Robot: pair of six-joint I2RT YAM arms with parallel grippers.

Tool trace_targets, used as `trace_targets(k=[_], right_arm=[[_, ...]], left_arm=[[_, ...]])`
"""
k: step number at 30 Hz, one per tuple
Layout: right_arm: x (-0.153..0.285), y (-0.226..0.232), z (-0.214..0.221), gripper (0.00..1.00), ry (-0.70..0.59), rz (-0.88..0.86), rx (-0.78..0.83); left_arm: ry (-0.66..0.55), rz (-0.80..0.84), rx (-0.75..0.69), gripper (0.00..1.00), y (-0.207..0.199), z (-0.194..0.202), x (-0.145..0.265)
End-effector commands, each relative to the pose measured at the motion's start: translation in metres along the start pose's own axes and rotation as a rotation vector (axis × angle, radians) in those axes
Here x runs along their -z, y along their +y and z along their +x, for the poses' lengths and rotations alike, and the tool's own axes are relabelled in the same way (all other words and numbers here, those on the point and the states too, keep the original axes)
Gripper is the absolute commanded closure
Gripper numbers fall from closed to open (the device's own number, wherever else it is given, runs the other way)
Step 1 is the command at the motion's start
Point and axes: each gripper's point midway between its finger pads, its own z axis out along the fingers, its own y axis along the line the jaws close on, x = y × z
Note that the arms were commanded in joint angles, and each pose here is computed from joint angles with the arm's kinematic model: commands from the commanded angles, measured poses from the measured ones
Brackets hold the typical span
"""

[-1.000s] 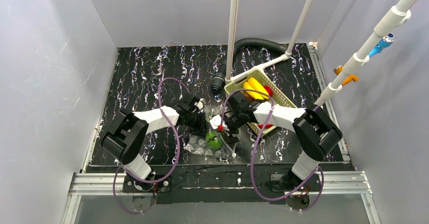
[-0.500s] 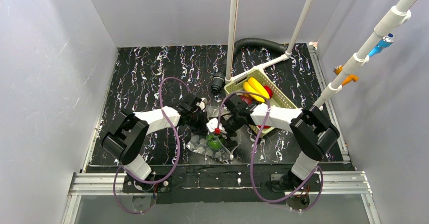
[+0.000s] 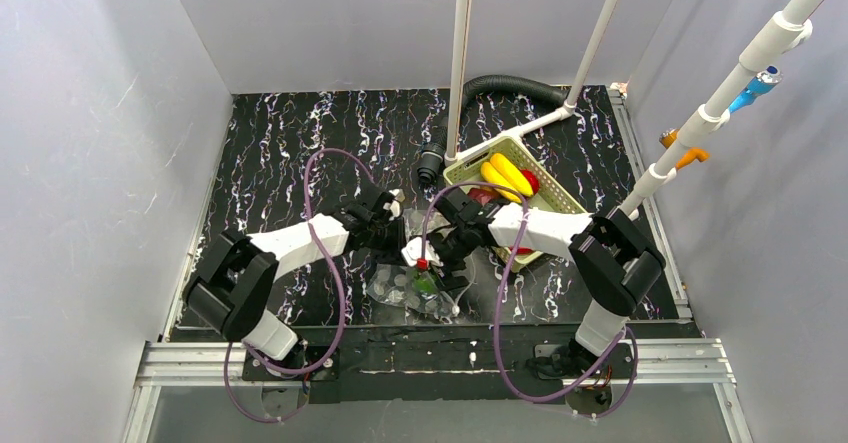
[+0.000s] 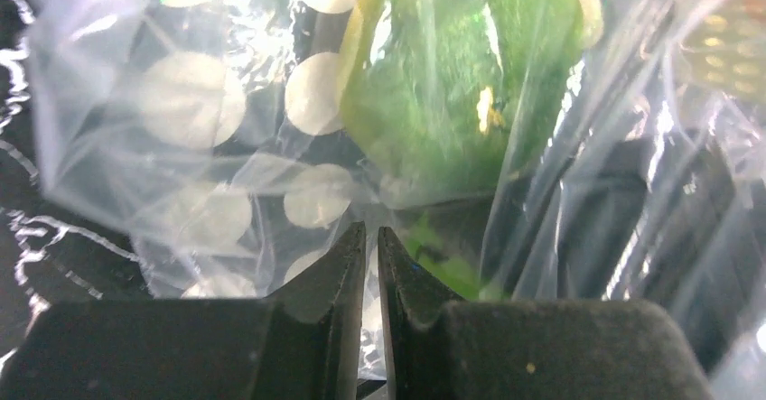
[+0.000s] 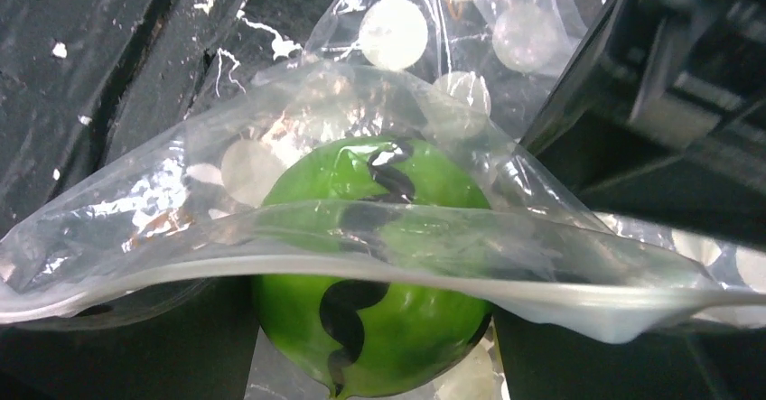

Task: Open the zip-top bag and remove the fake food
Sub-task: Pick up the fake fruit from the zipper food storage bag.

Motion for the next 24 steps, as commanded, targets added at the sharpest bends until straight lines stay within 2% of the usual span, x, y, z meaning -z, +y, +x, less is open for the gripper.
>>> trace_targets(k=[1, 6, 10, 11, 12, 24], right_arm=[[0.020, -0.010, 0.003, 0.50, 0.067, 0.021, 0.029], [0.043, -0.007, 0.004, 0.68, 0.049, 0.029, -0.004], [0.054, -0.003, 0.000, 0.78, 0.016, 0.028, -0.023], [0.055, -0.002, 0.000, 0.93, 0.015, 0.026, -0.029], [0.056, -0.003, 0.001, 0.99, 0.014, 0.032, -0.033], [0.082, -0.009, -0.002, 0.99, -0.034, 0.098, -0.063]], left_arm=[[-0.049, -0.060, -0.048, 0.90, 0.011, -0.001, 0.020], [-0.083, -0.074, -0.053, 0.90, 0.019, 0.000, 0.032], [-0.118, -0.064, -0.061, 0.90, 0.018, -0.002, 0.042], [-0.122, -0.059, -0.066, 0.89, 0.017, -0.003, 0.044], [-0.122, -0.059, -0.070, 0.89, 0.016, -0.003, 0.046], [-0.179, -0.060, -0.088, 0.88, 0.016, -0.004, 0.071]])
